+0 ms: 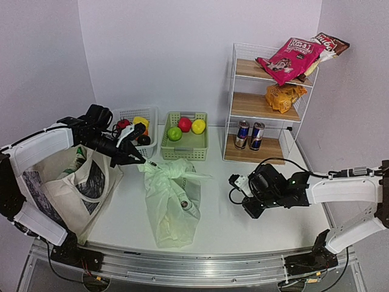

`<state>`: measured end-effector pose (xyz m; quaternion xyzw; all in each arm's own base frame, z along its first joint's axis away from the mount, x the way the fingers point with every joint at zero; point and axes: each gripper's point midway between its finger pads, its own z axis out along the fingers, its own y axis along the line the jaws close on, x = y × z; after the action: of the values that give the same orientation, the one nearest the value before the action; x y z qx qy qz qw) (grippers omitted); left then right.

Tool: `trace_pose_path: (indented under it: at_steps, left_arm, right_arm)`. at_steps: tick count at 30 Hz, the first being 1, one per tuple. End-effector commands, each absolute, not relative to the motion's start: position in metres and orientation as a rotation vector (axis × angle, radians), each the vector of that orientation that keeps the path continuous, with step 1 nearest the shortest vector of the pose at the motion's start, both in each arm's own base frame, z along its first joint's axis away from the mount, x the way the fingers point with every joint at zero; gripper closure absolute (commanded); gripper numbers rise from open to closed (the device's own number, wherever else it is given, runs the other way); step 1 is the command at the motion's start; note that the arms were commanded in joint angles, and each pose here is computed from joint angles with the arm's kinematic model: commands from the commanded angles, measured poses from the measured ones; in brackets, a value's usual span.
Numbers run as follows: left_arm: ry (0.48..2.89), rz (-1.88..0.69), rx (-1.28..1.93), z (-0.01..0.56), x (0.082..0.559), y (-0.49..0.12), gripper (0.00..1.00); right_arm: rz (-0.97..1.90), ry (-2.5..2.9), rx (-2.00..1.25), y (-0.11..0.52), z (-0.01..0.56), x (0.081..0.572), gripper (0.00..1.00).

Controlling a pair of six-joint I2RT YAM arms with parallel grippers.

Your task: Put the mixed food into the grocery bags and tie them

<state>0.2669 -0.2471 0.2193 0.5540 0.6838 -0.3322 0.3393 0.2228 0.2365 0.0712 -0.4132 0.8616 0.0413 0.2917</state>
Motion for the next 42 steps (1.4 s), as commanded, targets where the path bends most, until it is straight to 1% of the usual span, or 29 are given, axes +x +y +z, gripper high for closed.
trace_pose_path:
  at_steps: [1,2,3,5,6,8,9,15,17,18,19,21,22,23,25,26,29,34,38,42]
  left_arm:
    - [1.629,-0.869,1.5,0.246,0.247,-0.255,1.0]
    - [1.634,-0.865,1.5,0.245,0.248,-0.255,1.0]
    - [1.636,-0.861,1.5,0.245,0.248,-0.255,1.0]
    - [1.631,-0.857,1.5,0.246,0.248,-0.255,1.0]
    - [1.628,-0.857,1.499,0.247,0.248,-0.255,1.0]
    - [1.627,-0.861,1.494,0.249,0.248,-0.255,1.0]
    - [1.626,-0.862,1.492,0.25,0.249,-0.256,1.0]
    - [1.622,-0.869,1.479,0.254,0.25,-0.257,1.0]
    - [1.621,-0.872,1.478,0.254,0.25,-0.257,1.0]
    - [1.62,-0.87,1.477,0.255,0.25,-0.257,1.0]
    - [1.619,-0.868,1.477,0.255,0.25,-0.257,1.0]
    - [1.626,-0.864,1.474,0.254,0.25,-0.256,1.0]
    - [1.634,-0.859,1.471,0.253,0.251,-0.256,1.0]
    - [1.641,-0.851,1.467,0.253,0.251,-0.255,1.0]
    - [1.661,-0.832,1.456,0.25,0.253,-0.253,1.0]
    - [1.673,-0.822,1.447,0.249,0.255,-0.251,1.0]
    - [1.726,-0.746,1.41,0.241,0.269,-0.243,1.0]
    - [1.817,-0.593,1.37,0.217,0.295,-0.219,1.0]
    - [1.883,-0.505,1.368,0.19,0.301,-0.204,1.0]
    - [1.943,-0.42,1.367,0.166,0.308,-0.191,1.0]
  right_arm:
    - [0.278,2.071,-1.202,0.282,0.135,0.232,0.75]
    - [0.309,2.026,-1.229,0.291,0.147,0.233,0.6]
    - [0.343,1.981,-1.257,0.302,0.158,0.234,0.48]
    - [0.396,1.892,-1.308,0.324,0.177,0.238,0.34]
    - [0.433,1.857,-1.337,0.334,0.181,0.238,0.26]
    - [0.478,1.812,-1.38,0.35,0.184,0.239,0.19]
    - [0.497,1.792,-1.398,0.358,0.183,0.24,0.18]
    - [0.557,1.757,-1.463,0.396,0.167,0.254,0.19]
    - [0.538,1.751,-1.443,0.407,0.162,0.268,0.21]
    - [0.53,1.745,-1.426,0.412,0.161,0.274,0.23]
    - [0.528,1.74,-1.408,0.417,0.162,0.279,0.27]
    - [0.546,1.726,-1.353,0.427,0.169,0.288,0.47]
    - [0.557,1.722,-1.324,0.431,0.172,0.292,0.59]
    - [0.562,1.724,-1.296,0.433,0.175,0.295,0.68]
    - [0.562,1.731,-1.275,0.432,0.175,0.296,0.93]
    - [0.559,1.743,-1.264,0.429,0.174,0.296,0.99]
    - [0.527,1.812,-1.208,0.415,0.165,0.297,1.0]
    - [0.352,2.04,-1.048,0.363,0.124,0.297,1.0]
    - [0.246,2.251,-0.882,0.313,0.08,0.281,1.0]
    - [0.217,2.386,-0.733,0.283,0.054,0.263,1.0]
